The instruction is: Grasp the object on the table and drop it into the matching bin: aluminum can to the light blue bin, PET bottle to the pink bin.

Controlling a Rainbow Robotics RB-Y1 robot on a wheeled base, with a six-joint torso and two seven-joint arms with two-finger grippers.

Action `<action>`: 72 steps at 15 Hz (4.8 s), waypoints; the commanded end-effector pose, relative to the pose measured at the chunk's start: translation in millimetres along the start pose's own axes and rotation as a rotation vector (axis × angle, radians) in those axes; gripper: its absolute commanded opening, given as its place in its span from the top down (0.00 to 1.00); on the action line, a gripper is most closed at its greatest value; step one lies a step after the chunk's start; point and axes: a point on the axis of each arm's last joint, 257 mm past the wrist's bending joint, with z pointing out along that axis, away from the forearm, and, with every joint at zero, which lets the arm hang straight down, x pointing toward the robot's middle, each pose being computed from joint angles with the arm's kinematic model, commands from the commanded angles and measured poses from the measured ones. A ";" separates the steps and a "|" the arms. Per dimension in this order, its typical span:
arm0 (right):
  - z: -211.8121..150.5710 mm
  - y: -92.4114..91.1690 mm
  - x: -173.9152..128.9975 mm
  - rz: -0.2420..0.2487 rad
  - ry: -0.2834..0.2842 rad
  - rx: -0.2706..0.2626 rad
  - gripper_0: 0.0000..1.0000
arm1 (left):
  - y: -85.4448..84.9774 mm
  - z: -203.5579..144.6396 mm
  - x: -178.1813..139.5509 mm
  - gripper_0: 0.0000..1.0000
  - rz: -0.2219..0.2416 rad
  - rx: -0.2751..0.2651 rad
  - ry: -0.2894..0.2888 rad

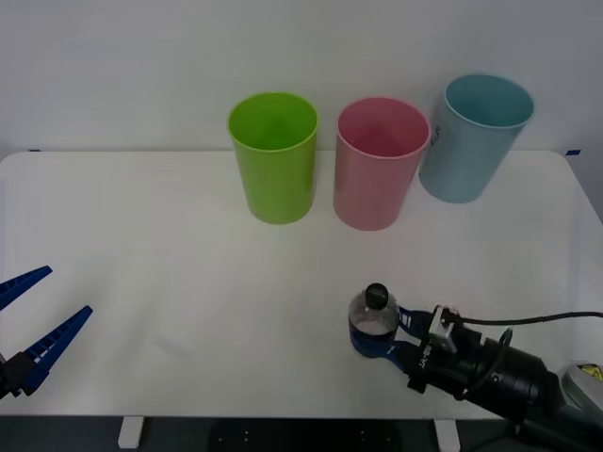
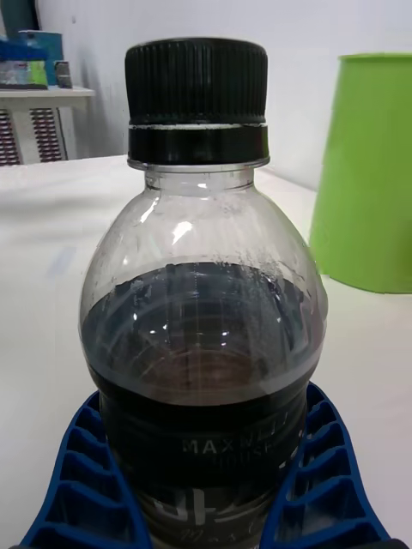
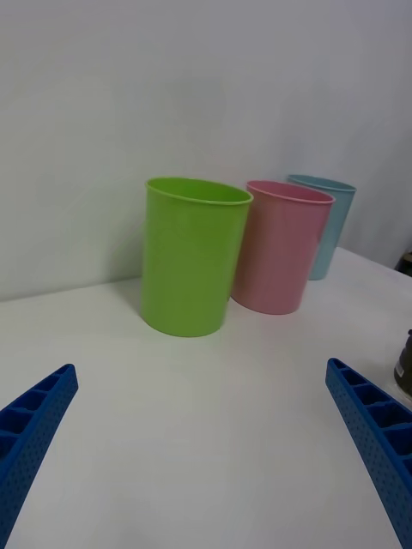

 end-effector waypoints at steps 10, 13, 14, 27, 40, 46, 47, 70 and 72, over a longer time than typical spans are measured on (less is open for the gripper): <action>-21.5 -61.9 -111.9 0.145 -0.146 0.111 1.00 | 0.0 0.0 0.0 0.00 0.000 0.000 0.000; -33.4 -74.8 -143.7 0.150 -0.166 0.112 1.00 | 0.0 0.0 0.0 0.00 0.000 0.000 0.000; -36.6 -78.6 -153.3 0.152 -0.166 0.111 1.00 | 0.0 0.0 0.0 0.00 0.000 0.000 0.000; -6.2 -164.4 -236.0 0.057 -0.142 0.113 1.00 | 0.0 0.0 0.0 0.00 0.000 0.000 0.000; 83.0 -248.0 -233.2 0.029 -0.048 0.199 1.00 | 0.0 0.0 0.0 0.00 0.000 0.000 0.000; 97.5 -265.5 -224.5 0.042 -0.026 0.234 1.00 | 0.0 0.0 0.0 0.00 0.000 0.000 0.000; 97.3 -266.9 -225.6 0.041 -0.030 0.239 0.99 | 0.0 0.0 0.0 0.00 0.000 0.000 0.000; 15.2 -218.5 -217.9 0.023 -0.120 0.252 0.00 | 0.0 0.0 0.0 0.00 0.000 0.000 0.000; -0.8 -205.7 -212.6 0.021 -0.118 0.237 0.00 | 0.0 0.0 0.0 0.00 0.000 0.000 0.000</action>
